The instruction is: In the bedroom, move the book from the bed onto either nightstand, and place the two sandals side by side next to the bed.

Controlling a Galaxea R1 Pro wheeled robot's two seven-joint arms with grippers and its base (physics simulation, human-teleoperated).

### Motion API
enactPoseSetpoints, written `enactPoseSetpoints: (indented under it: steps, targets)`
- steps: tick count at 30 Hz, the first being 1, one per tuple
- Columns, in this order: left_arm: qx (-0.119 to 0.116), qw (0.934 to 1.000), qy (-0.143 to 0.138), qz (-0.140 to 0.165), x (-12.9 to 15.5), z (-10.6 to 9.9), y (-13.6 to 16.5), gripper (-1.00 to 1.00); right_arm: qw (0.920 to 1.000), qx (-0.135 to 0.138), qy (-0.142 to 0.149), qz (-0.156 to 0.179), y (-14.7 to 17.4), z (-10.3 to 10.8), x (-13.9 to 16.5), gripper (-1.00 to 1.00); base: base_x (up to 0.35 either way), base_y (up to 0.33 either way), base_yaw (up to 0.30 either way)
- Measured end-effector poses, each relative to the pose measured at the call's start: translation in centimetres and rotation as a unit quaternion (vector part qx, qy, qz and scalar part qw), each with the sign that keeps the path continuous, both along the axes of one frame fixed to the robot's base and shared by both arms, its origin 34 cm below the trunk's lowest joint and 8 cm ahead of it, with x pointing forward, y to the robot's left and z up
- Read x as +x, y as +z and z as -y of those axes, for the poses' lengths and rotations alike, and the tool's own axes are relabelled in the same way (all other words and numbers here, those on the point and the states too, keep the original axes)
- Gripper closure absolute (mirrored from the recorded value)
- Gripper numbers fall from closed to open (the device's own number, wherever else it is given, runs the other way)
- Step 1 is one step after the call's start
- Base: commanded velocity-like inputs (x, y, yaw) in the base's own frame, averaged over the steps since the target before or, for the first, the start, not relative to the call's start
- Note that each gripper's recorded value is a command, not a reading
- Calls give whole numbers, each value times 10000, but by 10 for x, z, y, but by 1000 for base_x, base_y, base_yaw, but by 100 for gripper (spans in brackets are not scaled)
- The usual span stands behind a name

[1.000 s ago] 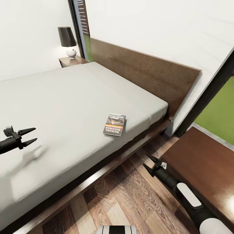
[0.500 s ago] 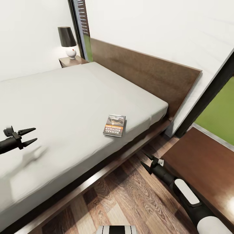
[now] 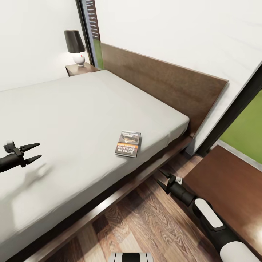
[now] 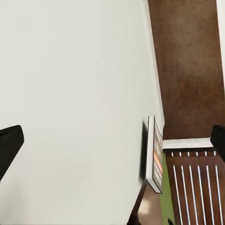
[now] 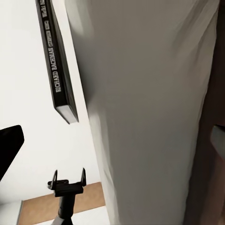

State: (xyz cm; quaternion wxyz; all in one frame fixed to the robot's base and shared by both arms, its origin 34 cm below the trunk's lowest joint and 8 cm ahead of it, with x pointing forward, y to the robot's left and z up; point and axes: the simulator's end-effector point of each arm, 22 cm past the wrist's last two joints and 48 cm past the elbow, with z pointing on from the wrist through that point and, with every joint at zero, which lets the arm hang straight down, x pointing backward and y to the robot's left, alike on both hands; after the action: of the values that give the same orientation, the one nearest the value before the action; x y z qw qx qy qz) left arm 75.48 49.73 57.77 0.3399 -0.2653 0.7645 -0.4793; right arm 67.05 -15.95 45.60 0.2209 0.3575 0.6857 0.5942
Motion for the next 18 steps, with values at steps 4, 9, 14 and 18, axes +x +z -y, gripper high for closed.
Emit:
enactPoseSetpoints:
  steps: [4,9,14,18]
  targets:
    - [-6,10000,-2,0,0,0,0,-100,10000,3,10,-2,0,-1,0,-100,84,0,0]
    - [-9,10000,-3,0,0,0,0,-100,10000,2,29,-5,0,-2,-1,-100,84,0,0]
    - [-11,10000,-1,4,0,0,0,-100,10000,13,45,-9,0,-5,-1,-100,81,0,0]
    - [-10,10000,-1,5,0,0,1,-100,10000,26,54,-9,0,-7,-2,-100,66,0,0]
